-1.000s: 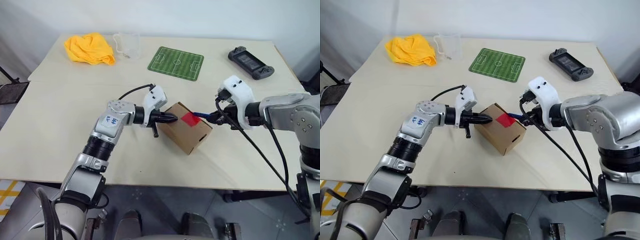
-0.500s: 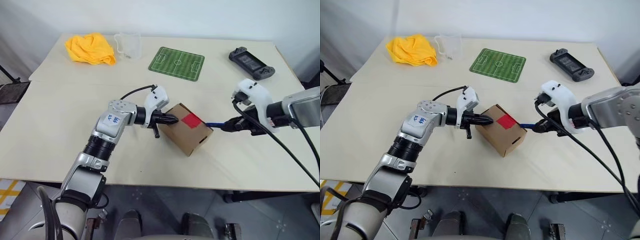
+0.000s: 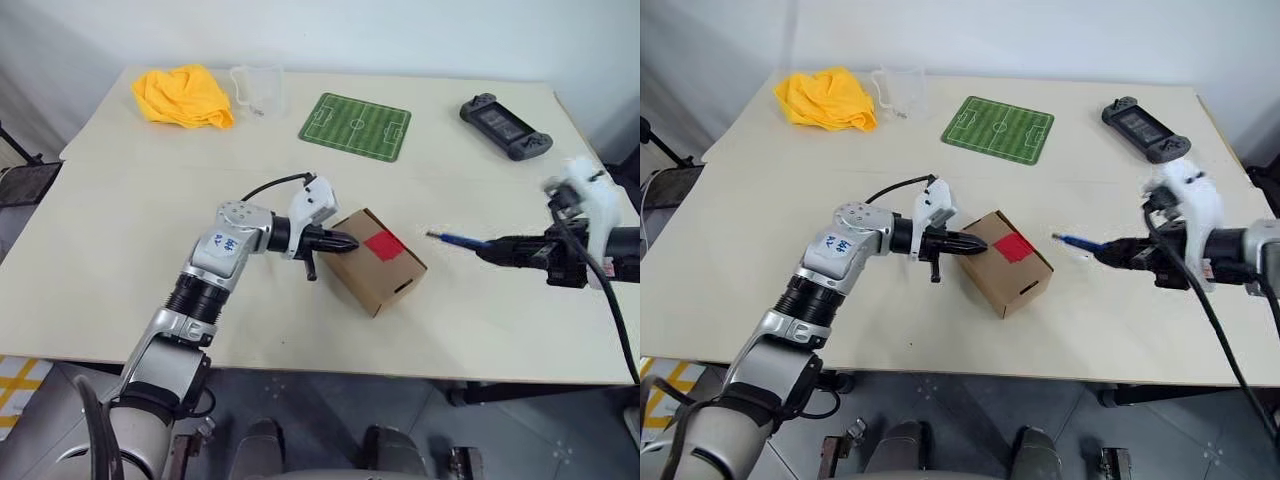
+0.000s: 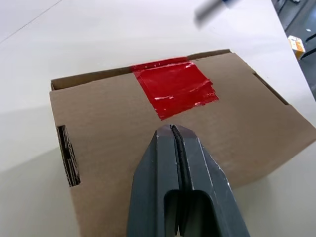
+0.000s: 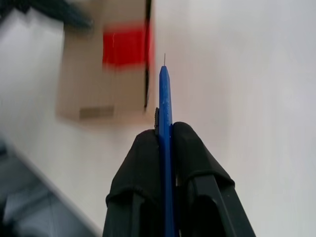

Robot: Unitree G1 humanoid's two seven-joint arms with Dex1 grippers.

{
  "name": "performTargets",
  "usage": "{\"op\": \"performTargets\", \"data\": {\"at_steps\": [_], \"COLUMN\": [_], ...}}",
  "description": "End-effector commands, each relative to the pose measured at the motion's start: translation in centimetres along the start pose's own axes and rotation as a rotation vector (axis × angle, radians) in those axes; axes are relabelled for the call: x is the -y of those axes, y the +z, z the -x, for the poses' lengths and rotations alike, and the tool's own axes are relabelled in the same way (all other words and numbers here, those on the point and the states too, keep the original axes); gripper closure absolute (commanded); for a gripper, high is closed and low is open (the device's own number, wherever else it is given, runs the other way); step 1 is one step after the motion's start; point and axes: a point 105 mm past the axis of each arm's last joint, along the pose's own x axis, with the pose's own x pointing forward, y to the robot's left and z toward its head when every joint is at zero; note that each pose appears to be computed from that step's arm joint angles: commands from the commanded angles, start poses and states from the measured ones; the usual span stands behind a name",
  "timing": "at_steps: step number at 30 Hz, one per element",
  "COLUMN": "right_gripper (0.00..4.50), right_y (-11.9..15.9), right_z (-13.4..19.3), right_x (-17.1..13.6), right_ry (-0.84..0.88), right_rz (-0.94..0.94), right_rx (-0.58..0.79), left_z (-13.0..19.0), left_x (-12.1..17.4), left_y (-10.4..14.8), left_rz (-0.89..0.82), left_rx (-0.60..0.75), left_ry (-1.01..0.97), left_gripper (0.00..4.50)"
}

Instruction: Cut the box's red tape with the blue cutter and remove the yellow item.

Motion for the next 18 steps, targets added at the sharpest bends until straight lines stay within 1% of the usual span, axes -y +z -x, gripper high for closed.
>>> {"op": "performTargets", "data": {"at_steps": [1, 3, 5, 7, 10, 13, 15, 17, 18], "right_gripper": [4.40, 4.40, 4.40, 4.40, 4.40, 4.40, 3.68, 3.07, 2.68], "right_y": [1.1, -1.0, -3.9, -6.4, -9.3, -11.0, -11.8, -12.2, -12.2], "right_z": [1.6, 1.1, 0.2, -0.5, -1.5, -2.0, -2.0, -1.8, -1.6], "right_x": [1.9, 4.1, 6.8, 9.1, 11.4, 12.2, 12.2, 11.8, 11.5], "right_ry": [-0.044, -0.113, -0.213, -0.294, -0.383, -0.395, -0.374, -0.350, -0.331], "right_rz": [0.030, 0.007, 0.031, 0.046, 0.046, 0.069, 0.012, 0.038, 0.056], "right_rx": [0.230, 0.229, 0.197, 0.193, 0.192, 0.174, 0.179, 0.170, 0.173], "left_z": [0.6, 1.0, 1.8, 2.9, 5.0, 6.9, 8.1, 9.1, 9.5], "left_x": [0.4, 0.4, 0.5, 0.7, 0.5, 0.4, 0.7, 1.2, 1.6], "left_y": [1.3, 1.8, 3.0, 3.8, 3.3, 1.7, 0.4, -0.9, -1.5], "left_rz": [-0.057, -0.075, -0.088, -0.119, -0.114, -0.091, -0.060, -0.018, 0.001], "left_rx": [0.057, 0.091, 0.167, 0.228, 0.238, 0.199, 0.172, 0.157, 0.145], "left_ry": [-0.039, -0.044, -0.051, -0.066, -0.042, -0.011, 0.006, 0.020, 0.022], "left_gripper": [4.50, 4.50, 4.50, 4.50, 4.50, 4.50, 4.50, 4.50, 4.50]}}
